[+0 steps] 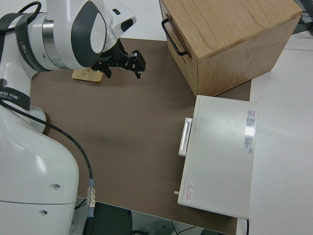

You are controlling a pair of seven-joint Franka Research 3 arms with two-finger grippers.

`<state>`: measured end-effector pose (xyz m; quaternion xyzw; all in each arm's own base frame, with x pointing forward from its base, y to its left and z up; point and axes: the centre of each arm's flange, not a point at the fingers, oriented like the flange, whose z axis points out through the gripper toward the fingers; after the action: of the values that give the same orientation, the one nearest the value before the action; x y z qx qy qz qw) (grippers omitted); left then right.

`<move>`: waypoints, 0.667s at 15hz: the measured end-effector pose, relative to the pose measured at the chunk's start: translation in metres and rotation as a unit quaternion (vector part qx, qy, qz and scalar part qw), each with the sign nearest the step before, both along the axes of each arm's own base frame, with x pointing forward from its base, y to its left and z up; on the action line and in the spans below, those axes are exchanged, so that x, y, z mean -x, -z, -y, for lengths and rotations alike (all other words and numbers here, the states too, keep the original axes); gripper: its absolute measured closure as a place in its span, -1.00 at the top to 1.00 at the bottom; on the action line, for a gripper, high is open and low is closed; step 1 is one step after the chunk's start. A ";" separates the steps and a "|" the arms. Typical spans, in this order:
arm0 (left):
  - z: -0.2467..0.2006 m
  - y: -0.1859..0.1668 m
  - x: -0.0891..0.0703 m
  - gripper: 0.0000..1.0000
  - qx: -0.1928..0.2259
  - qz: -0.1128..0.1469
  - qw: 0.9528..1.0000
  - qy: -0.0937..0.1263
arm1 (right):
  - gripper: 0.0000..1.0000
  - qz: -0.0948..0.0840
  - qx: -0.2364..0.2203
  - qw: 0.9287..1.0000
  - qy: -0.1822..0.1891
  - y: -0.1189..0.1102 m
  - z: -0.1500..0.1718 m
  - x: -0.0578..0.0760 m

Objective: Pick gray plate from low plate rack and place it on table with left arm
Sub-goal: 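Carry the gray plate away from the rack and lower it onto the table, then open the left gripper to release the gray plate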

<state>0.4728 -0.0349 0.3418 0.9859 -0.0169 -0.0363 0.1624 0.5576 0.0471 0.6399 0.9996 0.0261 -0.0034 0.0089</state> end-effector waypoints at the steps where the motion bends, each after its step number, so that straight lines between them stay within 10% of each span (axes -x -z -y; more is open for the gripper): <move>1: 0.000 -0.001 -0.001 1.00 0.000 0.002 1.000 0.000 | 0.97 0.000 0.000 1.000 0.000 0.000 0.000 0.000; 5: 0.005 -0.017 -0.007 1.00 -0.066 0.020 0.997 0.038 | 0.97 0.000 0.000 1.000 0.000 0.000 0.000 0.000; 10: 0.027 -0.057 -0.026 1.00 -0.097 0.045 0.994 0.007 | 0.97 0.000 0.000 1.000 0.000 0.000 0.000 0.000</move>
<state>0.4993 -0.0619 0.3984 0.9975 -0.0276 0.0060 0.0647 0.5576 0.0471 0.6399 0.9996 0.0261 -0.0034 0.0089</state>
